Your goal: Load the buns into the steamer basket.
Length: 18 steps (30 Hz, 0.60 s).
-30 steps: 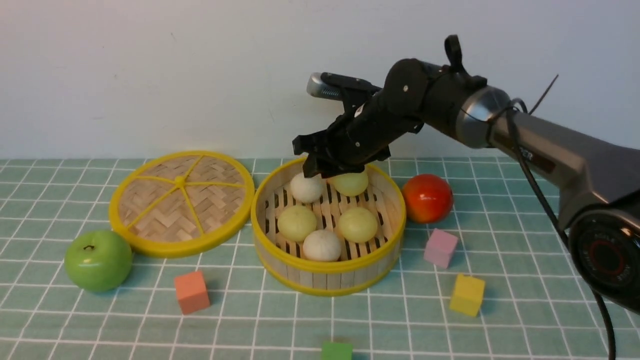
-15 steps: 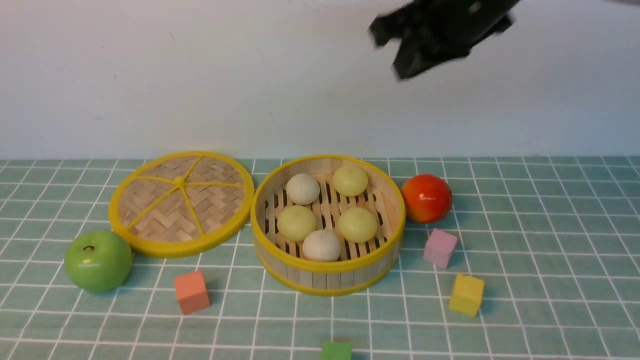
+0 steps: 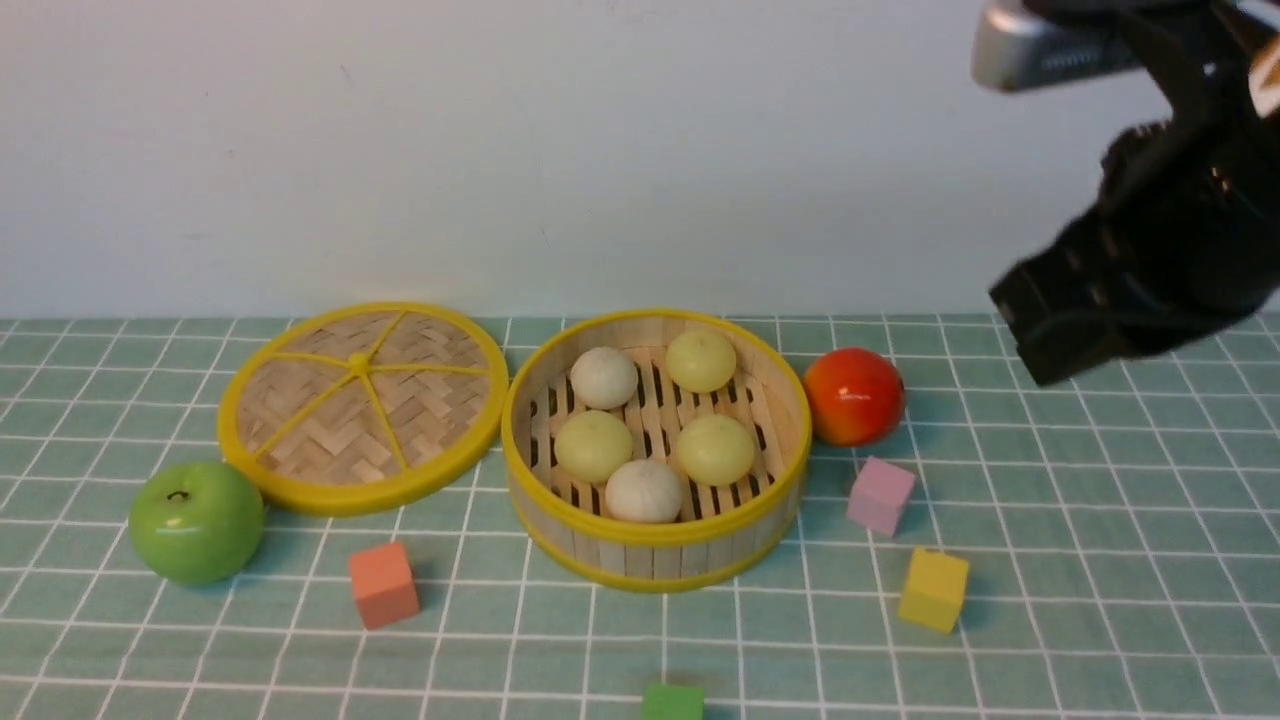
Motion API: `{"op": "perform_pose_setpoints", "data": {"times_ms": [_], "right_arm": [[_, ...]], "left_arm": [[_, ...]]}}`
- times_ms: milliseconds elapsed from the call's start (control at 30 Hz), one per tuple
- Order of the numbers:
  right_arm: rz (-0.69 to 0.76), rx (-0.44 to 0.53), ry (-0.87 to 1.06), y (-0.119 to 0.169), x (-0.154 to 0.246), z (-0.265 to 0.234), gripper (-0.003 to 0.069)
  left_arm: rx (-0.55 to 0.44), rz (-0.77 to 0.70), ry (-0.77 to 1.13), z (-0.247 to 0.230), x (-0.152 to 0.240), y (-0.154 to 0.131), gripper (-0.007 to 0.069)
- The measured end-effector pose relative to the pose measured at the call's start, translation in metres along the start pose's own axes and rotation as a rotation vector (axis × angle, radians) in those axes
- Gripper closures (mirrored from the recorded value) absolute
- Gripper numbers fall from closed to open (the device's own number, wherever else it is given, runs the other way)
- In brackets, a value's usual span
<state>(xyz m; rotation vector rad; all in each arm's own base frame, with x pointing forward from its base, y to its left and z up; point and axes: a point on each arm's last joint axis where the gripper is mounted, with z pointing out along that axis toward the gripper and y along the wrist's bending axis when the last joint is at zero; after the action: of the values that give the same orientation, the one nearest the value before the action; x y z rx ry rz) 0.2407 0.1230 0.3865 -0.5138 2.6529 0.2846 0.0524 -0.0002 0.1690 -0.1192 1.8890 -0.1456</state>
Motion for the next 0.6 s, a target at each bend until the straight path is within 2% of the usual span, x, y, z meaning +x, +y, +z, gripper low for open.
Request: {"op": "perform_pose_setpoints", "data": {"times_ms": [467, 600], "right_arm": [[-0.034, 0.019, 0.047, -0.004, 0.013, 0.012, 0.0664], [-0.069, 0.081, -0.124, -0.02, 0.018, -0.005, 0.0659]], "left_arm": [[0.0, 0.0, 0.0, 0.0, 0.0, 0.0, 0.045], [0.0, 0.0, 0.0, 0.0, 0.0, 0.0, 0.0447]]}}
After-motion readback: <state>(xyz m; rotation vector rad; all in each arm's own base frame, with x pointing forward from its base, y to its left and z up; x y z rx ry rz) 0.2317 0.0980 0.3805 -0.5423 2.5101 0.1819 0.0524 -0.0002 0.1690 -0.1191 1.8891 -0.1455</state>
